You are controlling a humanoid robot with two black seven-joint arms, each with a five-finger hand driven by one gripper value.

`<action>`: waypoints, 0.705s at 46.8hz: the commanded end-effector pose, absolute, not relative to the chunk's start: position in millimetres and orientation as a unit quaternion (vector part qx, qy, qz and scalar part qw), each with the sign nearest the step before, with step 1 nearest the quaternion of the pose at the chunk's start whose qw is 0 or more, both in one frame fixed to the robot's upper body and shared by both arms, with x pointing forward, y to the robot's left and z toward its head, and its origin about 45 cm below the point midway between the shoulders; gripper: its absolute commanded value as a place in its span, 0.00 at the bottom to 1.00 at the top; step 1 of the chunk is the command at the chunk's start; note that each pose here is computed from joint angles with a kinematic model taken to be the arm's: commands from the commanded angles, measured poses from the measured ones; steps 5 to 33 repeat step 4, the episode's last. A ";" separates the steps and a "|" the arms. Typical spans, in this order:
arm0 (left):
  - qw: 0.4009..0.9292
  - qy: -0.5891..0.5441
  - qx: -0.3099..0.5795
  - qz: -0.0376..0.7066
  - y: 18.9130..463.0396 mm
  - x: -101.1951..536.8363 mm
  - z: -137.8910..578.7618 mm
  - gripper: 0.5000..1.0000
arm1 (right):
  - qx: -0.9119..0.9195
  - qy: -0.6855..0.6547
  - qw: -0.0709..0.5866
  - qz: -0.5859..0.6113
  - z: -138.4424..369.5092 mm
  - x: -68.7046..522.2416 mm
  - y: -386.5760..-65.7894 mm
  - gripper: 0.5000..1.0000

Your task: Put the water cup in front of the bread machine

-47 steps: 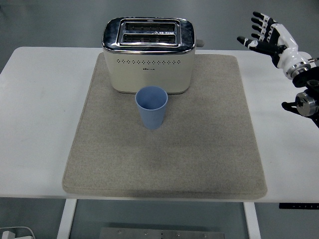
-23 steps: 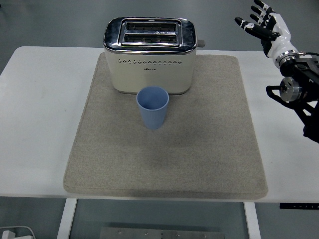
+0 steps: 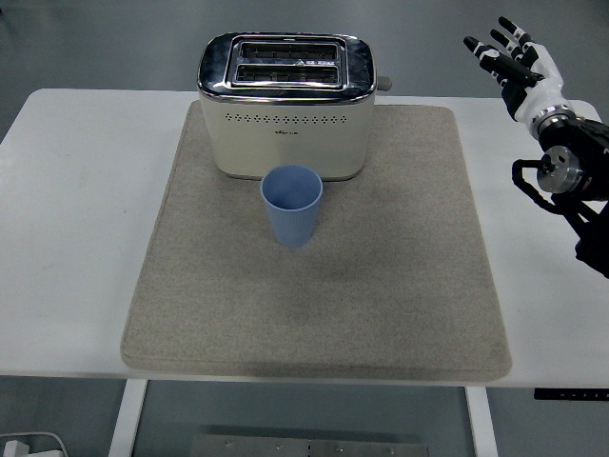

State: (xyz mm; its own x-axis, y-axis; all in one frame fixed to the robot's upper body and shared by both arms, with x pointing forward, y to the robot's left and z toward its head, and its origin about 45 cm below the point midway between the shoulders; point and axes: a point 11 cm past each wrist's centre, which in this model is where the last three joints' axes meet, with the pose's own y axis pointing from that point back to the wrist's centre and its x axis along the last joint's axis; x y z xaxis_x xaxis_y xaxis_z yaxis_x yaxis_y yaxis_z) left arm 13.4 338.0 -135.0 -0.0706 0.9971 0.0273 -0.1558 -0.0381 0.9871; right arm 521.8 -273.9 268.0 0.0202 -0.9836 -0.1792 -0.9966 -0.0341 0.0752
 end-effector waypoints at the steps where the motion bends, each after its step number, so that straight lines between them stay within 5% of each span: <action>1: 0.513 0.467 0.450 0.562 337.9 13.4 -135.0 1.00 | -0.711 0.696 0.038 0.095 267.3 521.7 -274.6 0.84; 33: 0.513 0.467 0.450 0.562 337.9 13.4 -135.0 1.00 | -0.712 0.695 0.039 0.095 267.5 521.6 -273.9 0.84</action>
